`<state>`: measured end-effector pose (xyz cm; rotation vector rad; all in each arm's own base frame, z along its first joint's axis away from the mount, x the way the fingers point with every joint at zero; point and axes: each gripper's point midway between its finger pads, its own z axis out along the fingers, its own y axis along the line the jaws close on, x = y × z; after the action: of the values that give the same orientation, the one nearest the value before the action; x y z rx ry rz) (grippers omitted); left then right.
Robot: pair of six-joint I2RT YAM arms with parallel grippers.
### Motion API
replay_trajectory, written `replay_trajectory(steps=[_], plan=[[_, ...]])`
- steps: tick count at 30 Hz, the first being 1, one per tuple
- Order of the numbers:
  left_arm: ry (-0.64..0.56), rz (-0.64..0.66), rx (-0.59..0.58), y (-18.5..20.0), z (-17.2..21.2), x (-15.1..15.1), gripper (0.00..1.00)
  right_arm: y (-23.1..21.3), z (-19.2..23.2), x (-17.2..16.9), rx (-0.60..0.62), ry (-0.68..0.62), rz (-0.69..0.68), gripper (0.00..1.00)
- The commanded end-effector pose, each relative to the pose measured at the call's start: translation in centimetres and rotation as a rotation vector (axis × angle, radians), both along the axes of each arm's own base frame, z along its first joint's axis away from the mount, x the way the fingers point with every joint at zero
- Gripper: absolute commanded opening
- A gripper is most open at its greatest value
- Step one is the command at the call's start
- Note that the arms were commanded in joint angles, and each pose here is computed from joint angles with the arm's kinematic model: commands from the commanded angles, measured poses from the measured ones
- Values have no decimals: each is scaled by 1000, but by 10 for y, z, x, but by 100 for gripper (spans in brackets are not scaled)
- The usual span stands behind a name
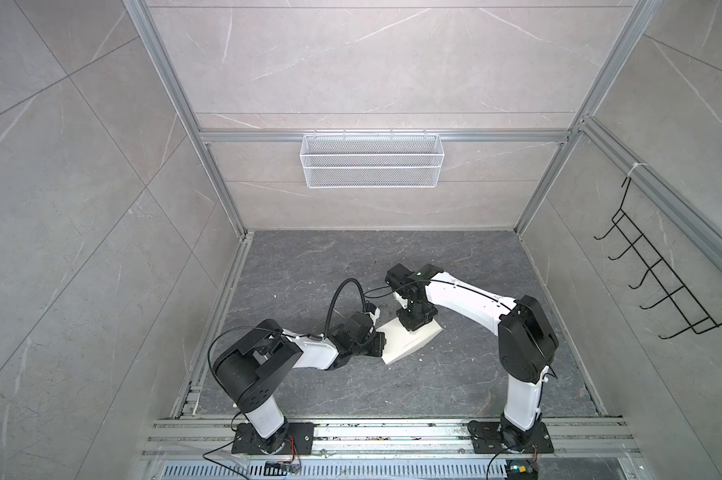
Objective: Place the letter into the envelope and seal it
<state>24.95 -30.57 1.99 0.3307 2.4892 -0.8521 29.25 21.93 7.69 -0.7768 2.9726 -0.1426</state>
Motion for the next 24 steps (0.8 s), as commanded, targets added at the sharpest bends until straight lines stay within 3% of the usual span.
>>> replay_trajectory(steps=[1,5,9,18,24], plan=[[104,14,193,35,-47,-21,0,-39,-12,8,-170,4,-27,0],[104,13,193,35,-47,-22,0,-47,-15,14,-199,4,-46,0],[101,16,194,36,-46,-21,0,-35,-10,16,-132,0,-44,0],[104,13,199,34,-47,-21,0,-17,69,20,79,-159,-33,0],[103,7,200,31,-47,-21,0,-4,78,12,104,-141,13,0]])
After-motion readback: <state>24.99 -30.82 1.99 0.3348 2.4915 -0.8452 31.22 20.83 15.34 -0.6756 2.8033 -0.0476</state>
